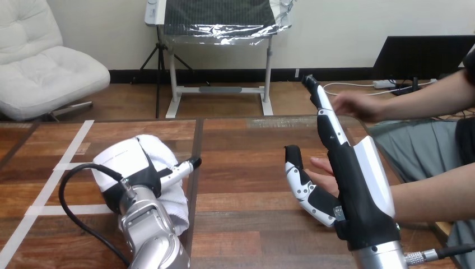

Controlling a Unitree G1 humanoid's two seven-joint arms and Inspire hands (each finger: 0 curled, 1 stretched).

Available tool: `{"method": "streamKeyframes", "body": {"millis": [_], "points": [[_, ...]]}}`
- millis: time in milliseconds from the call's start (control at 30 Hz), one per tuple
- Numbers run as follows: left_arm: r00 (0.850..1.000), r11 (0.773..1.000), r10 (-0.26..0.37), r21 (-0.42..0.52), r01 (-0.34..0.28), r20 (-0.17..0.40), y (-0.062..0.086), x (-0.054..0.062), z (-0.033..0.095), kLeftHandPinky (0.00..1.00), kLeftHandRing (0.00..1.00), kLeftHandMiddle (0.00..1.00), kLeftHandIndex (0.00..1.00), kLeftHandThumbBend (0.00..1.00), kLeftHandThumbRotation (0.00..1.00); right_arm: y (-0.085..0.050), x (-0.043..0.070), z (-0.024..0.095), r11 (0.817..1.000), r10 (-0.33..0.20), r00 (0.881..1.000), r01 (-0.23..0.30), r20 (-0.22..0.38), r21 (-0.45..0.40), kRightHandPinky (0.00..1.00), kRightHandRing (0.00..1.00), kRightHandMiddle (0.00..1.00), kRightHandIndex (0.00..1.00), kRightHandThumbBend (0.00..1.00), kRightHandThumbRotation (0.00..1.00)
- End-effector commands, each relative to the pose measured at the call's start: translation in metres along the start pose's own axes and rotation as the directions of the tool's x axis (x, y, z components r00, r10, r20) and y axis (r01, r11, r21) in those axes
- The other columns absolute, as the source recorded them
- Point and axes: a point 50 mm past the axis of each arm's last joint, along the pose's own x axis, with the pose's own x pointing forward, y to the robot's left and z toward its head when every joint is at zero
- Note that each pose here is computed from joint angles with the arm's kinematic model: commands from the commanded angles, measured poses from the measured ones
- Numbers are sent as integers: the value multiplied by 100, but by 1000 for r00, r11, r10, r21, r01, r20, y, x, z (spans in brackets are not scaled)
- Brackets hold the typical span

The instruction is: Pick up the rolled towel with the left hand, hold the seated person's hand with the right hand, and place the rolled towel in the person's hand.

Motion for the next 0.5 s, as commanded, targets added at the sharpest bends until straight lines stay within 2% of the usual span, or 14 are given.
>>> {"method": "streamKeyframes", "body": {"millis": [0, 467], "points": [[999, 999, 42, 13, -43, 15, 12, 6, 8, 70, 82, 88, 92, 98, 97, -9, 11, 14, 999, -23, 996, 25, 86, -23, 100, 100, 100, 100, 0, 0], [1000, 998, -1, 55, 1, -6, 2, 8, 4, 66, 79, 86, 91, 99, 97, -11, 10, 14, 999, -17, 997, 19, 80, -33, 100, 100, 100, 99, 0, 0]]}}
